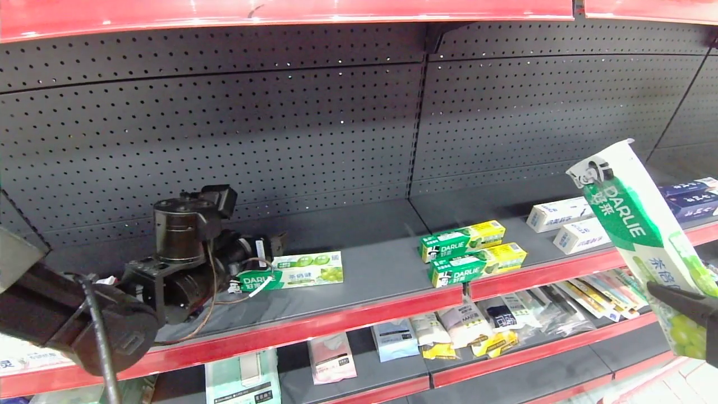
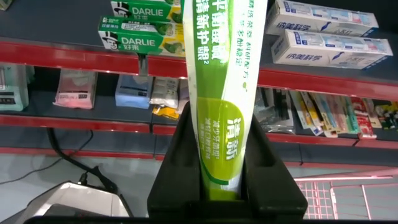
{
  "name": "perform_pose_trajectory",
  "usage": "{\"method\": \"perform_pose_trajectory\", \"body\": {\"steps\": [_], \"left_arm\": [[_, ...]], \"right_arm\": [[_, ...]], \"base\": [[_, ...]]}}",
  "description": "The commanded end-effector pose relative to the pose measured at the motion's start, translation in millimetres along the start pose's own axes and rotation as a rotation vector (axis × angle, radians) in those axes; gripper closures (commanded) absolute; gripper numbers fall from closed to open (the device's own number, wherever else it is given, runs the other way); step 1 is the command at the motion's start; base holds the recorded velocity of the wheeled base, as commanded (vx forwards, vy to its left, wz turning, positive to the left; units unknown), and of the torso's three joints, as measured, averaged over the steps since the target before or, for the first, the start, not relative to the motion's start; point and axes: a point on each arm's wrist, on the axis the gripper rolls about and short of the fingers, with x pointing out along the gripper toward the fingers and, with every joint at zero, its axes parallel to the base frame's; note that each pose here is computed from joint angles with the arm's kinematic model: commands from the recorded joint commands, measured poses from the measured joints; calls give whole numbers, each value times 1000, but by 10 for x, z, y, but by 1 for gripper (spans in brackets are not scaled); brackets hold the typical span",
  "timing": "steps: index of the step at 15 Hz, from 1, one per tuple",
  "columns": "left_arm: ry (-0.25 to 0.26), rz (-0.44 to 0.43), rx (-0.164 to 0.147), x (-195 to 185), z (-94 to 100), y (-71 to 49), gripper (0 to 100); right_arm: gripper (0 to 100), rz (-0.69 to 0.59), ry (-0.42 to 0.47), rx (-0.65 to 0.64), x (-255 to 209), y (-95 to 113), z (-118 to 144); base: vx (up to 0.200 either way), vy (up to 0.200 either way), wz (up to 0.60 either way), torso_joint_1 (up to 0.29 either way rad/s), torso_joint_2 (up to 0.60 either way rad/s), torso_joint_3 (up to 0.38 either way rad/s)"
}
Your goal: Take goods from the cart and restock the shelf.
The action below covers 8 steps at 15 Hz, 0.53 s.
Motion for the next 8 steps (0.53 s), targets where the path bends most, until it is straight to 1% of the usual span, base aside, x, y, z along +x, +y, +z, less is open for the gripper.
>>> {"method": "perform_pose_trajectory", "body": {"steps": [1, 2, 3, 4, 5, 6, 7, 8], "left_arm": [[29, 37, 3, 271, -86, -40, 0], [28, 48, -3, 314, -86, -48, 0], [38, 41, -11, 360, -82, -113, 0], [55, 39, -19, 376, -72, -142, 0], [55, 39, -19, 376, -72, -142, 0], [62, 71, -61, 499, -24, -237, 0], [67, 81, -67, 553, -31, -271, 0], [79, 79, -63, 572, -51, -302, 0]], "right_arm": [[100, 1, 9, -1, 22, 2, -3], [100, 1, 9, 0, 22, 2, -3], [100, 1, 11, 0, 22, 2, -4], [100, 1, 16, 1, 26, 1, -8], [100, 1, 16, 1, 26, 1, -8], [100, 2, 23, 1, 31, 4, -20], [100, 3, 28, 1, 43, 6, -23], [100, 6, 31, 4, 50, 4, -24]], "base": [[0, 0, 0, 0, 0, 0], [0, 0, 0, 0, 0, 0], [0, 0, 0, 0, 0, 0], [0, 0, 0, 0, 0, 0], [0, 0, 0, 0, 0, 0], [0, 0, 0, 0, 0, 0], [0, 0, 0, 0, 0, 0], [0, 0, 0, 0, 0, 0]]}}
